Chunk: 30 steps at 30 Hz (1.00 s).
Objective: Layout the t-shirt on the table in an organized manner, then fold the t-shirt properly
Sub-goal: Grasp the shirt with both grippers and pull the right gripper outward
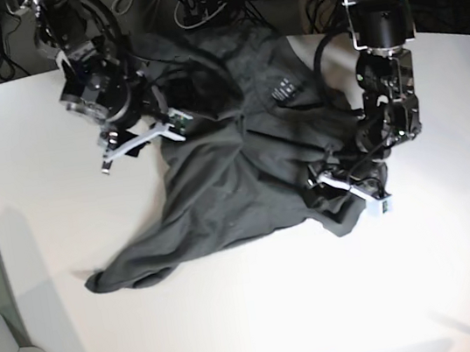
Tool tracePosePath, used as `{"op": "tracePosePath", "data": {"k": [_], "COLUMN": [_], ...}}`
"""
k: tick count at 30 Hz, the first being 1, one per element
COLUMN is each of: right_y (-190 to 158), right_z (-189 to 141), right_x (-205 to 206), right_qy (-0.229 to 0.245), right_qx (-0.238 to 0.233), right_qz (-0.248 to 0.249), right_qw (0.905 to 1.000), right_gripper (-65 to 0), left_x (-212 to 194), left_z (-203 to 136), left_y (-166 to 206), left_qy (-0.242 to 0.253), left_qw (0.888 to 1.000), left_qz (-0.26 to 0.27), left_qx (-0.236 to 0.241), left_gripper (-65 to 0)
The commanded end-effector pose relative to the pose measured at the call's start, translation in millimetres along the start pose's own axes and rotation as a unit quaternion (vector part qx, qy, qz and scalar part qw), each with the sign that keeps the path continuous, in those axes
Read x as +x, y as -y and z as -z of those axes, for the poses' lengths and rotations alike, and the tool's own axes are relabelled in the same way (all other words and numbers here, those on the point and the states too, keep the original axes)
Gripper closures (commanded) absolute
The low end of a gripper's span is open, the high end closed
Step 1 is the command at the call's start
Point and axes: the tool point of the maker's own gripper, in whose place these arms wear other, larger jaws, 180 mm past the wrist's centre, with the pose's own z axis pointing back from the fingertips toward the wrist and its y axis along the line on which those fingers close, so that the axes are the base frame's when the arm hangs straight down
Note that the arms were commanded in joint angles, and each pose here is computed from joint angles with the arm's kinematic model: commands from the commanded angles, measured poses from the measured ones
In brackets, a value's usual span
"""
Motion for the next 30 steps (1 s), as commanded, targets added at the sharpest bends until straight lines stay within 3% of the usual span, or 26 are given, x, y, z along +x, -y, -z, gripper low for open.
{"op": "tracePosePath", "data": {"k": [1, 15, 23, 26, 30], "right_y": [8.5, -0.4, -3.7, -0.5, 9.8], "right_z": [-2.7, 1.8, 24.8, 25.0, 27.0], "right_x": [8.7, 29.5, 22.6, 23.8, 26.8], "right_qy": [0.015, 0.047, 0.032, 0.032, 0.031], "right_qx": [-0.012, 0.001, 0.022, 0.019, 0.010], "right_qz": [0.003, 0.023, 0.027, 0.026, 0.022], "right_qw": [0.9998, 0.9986, 0.9989, 0.9990, 0.9992], "right_gripper": [-28.9, -28.8, -28.1, -22.3, -7.1], "left_x": [20.4, 19.8, 18.8, 20.1, 21.0], "left_z": [-0.7, -0.6, -0.9, -3.4, -4.4], "left_y": [5.7, 5.2, 4.0, -1.2, -3.0], "left_qy": [0.024, 0.023, 0.022, 0.022, 0.022], "left_qw": [1.000, 1.000, 1.000, 1.000, 1.000], "left_qz": [0.008, 0.008, 0.008, 0.011, 0.013], "left_qx": [-0.009, -0.008, -0.007, -0.002, 0.000], "left_gripper": [-35.2, -35.2, -35.2, -35.2, -35.2]}}
